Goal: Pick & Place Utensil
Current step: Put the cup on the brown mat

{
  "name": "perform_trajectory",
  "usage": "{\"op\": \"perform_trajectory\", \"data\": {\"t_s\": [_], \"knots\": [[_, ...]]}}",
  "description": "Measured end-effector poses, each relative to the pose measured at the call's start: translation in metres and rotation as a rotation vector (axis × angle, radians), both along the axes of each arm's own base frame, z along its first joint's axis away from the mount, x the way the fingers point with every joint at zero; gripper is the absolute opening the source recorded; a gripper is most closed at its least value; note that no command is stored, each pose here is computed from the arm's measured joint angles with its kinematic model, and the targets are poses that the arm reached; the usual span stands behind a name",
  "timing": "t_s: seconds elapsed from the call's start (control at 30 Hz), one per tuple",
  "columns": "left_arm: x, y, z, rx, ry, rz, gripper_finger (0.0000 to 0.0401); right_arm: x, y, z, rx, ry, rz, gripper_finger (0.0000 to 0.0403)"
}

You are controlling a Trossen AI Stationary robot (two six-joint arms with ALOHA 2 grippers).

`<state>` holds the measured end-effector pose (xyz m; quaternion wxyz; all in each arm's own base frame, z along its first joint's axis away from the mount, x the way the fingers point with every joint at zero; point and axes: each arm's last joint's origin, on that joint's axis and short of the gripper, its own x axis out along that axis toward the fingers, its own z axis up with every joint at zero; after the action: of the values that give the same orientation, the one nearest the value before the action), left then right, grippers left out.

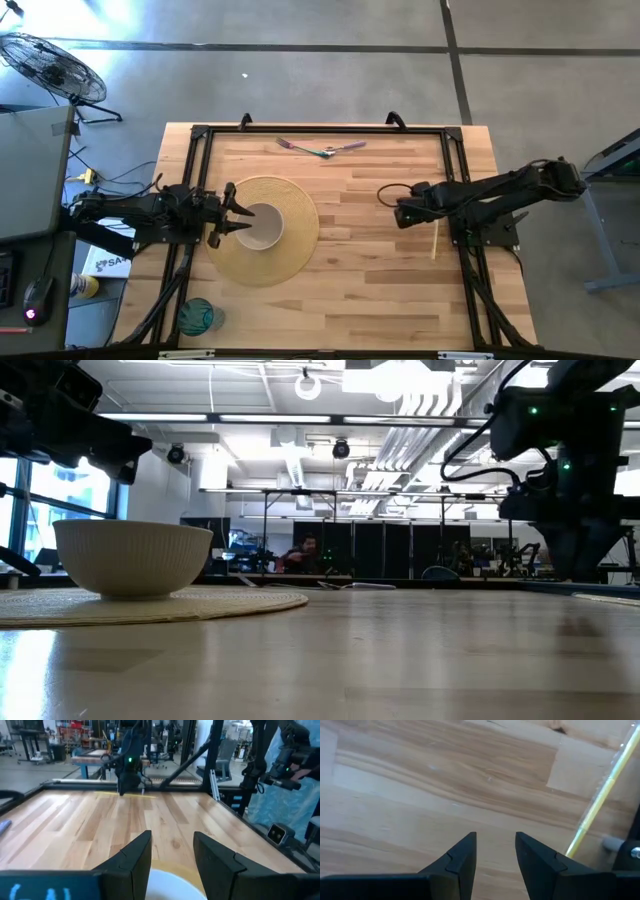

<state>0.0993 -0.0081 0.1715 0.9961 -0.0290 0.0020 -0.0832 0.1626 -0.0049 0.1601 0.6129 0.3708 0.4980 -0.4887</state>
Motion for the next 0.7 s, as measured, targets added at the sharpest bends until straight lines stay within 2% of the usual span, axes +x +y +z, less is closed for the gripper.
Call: {"op": "perform_trajectory", "data": {"t_s": [0.1, 0.27, 0.37, 0.5, 0.57, 0.7], "knots": [[0.000, 0.000, 0.004, -0.028, -0.035, -0.017, 0.0143, 0.001, 0.000, 0.000, 0.000, -0.007, -0.001, 0.0129], [0.000, -0.001, 0.004, -0.158, -0.011, -0.031, 0.0143, 0.002, 0.000, 0.000, 0.000, -0.021, -0.001, 0.0129], [0.000, -0.001, 0.004, -0.203, -0.005, -0.051, 0.0143, 0.003, 0.000, 0.000, 0.000, -0.028, -0.001, 0.0129], [0.000, 0.000, 0.008, -0.291, -0.033, -0.020, 0.0143, 0.003, 0.000, 0.000, 0.000, -0.034, -0.001, 0.0129], [-0.001, -0.002, 0.011, -0.338, -0.042, -0.076, 0.0143, 0.004, 0.000, 0.000, -0.004, -0.041, -0.001, 0.0129], [-0.004, -0.007, 0.020, -0.381, -0.082, -0.299, 0.0143, 0.006, 0.000, 0.000, -0.011, -0.061, -0.002, 0.0129]]}}
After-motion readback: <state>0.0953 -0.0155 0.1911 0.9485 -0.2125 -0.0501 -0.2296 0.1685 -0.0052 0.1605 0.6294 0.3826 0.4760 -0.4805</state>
